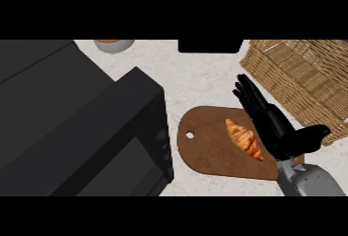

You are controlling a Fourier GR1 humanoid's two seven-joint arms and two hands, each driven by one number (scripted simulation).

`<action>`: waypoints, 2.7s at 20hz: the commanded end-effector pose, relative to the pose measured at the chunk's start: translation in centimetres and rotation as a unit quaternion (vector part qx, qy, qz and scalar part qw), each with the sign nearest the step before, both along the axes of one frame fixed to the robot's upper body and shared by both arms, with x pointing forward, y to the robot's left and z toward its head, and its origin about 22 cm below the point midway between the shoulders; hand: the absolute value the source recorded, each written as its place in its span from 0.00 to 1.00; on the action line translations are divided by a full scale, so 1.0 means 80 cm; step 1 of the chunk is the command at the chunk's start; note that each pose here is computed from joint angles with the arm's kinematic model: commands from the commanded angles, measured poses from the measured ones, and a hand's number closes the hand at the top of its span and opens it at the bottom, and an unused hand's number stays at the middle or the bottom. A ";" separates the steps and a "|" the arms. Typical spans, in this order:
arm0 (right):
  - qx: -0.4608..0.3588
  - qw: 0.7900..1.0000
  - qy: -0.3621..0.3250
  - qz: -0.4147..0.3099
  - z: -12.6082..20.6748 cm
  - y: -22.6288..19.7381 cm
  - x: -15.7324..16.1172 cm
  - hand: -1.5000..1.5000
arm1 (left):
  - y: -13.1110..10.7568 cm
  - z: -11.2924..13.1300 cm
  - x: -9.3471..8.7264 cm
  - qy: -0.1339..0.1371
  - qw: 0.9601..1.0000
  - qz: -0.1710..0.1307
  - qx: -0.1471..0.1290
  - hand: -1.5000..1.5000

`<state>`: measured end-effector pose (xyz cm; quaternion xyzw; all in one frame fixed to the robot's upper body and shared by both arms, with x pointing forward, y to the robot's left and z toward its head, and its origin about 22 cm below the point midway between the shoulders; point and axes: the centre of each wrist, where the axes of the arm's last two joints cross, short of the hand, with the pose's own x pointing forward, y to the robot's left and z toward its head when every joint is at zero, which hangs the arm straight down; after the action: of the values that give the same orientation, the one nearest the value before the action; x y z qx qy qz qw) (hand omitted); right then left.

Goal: Pick the croissant from the cutting board and place it in the basket

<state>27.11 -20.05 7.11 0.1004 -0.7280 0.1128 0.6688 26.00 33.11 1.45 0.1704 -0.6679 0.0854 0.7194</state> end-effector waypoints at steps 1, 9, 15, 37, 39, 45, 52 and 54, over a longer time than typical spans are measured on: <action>0.002 0.998 -0.027 0.059 0.026 0.001 0.025 1.00 | -0.014 -0.006 0.001 -0.007 0.999 -0.032 0.004 0.50; 0.137 0.870 -0.162 0.446 0.037 0.042 0.011 1.00 | -0.060 -0.007 0.006 0.056 0.982 -0.167 0.071 0.50; -0.008 0.872 -0.285 0.399 0.013 -0.028 -0.003 0.00 | -0.040 0.014 0.024 0.086 0.983 -0.143 0.072 0.50; -0.526 0.683 -0.229 0.452 0.169 -0.138 0.036 0.00 | -0.050 0.008 0.039 0.085 0.979 -0.160 0.088 0.50; -0.533 0.680 -0.239 0.444 0.204 -0.113 0.046 0.00 | -0.034 0.005 0.034 0.087 0.980 -0.164 0.076 0.50; -0.511 0.708 -0.255 0.415 0.155 -0.139 0.046 0.00 | -0.061 0.008 0.047 0.090 0.979 -0.161 0.081 0.50; -0.518 0.715 -0.258 0.392 0.115 -0.143 0.055 0.00 | -0.053 0.012 0.051 0.086 0.981 -0.152 0.082 0.50; -0.515 0.714 -0.263 0.394 0.092 -0.128 0.050 0.00 | -0.061 0.022 0.043 0.089 0.981 -0.154 0.083 0.50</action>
<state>31.27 -30.87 16.67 -0.0475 -0.6033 0.7402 0.2931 27.93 28.61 1.35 0.1380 -0.6103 -0.1079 0.7725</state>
